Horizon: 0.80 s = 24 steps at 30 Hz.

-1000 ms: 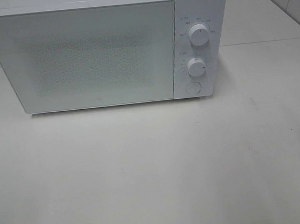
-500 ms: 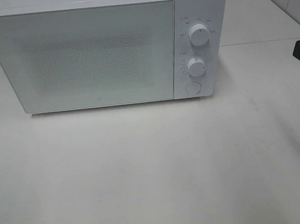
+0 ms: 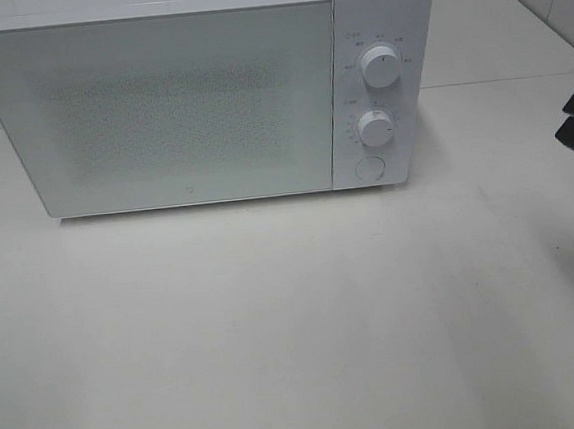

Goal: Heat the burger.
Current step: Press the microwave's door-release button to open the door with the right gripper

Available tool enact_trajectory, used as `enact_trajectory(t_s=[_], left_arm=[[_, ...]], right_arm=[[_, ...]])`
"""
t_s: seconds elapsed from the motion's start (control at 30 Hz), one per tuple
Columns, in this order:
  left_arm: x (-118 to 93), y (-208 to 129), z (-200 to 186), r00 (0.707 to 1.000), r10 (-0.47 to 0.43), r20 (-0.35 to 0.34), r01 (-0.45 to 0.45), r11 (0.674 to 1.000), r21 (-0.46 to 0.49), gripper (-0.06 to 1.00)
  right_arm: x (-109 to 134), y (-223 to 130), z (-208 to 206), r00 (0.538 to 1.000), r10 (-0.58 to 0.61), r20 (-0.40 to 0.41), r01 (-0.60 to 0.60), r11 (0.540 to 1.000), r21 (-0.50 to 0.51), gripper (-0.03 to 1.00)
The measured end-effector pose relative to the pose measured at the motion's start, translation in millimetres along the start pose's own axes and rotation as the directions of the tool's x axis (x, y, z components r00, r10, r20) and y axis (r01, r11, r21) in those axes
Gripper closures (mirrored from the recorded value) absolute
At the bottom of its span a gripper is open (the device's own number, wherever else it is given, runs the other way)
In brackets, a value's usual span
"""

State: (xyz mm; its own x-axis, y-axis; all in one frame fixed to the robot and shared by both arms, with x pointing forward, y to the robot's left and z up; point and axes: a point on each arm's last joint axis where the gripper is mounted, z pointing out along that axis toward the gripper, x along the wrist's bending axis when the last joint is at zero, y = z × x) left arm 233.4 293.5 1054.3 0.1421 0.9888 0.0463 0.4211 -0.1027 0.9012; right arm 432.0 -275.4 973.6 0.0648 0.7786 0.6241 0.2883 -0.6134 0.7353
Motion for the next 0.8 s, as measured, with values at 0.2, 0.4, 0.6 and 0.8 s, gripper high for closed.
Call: enact_trajectory(t_s=[0.2, 0.4, 0.6, 0.8], left_arm=[[0, 0, 0, 1.0, 0.0, 0.0, 0.0, 1.0, 0.0, 0.06], [0, 0, 0, 1.0, 0.0, 0.0, 0.0, 1.0, 0.0, 0.06], [0, 0, 0, 1.0, 0.0, 0.0, 0.0, 1.0, 0.0, 0.06], [0, 0, 0, 1.0, 0.0, 0.0, 0.0, 1.0, 0.0, 0.06]], right_arm=[[-9, -13, 7, 0.915, 0.404, 0.003, -0.404, 0.915, 0.013, 0.96], [-18, -24, 16, 0.787, 0.617, -0.008, -0.616, 0.787, 0.02, 0.96], [-25, -33, 23, 0.735, 0.678, 0.017, -0.678, 0.735, 0.032, 0.96], [-19, -50, 29, 0.695, 0.719, 0.031, -0.719, 0.694, 0.035, 0.96]])
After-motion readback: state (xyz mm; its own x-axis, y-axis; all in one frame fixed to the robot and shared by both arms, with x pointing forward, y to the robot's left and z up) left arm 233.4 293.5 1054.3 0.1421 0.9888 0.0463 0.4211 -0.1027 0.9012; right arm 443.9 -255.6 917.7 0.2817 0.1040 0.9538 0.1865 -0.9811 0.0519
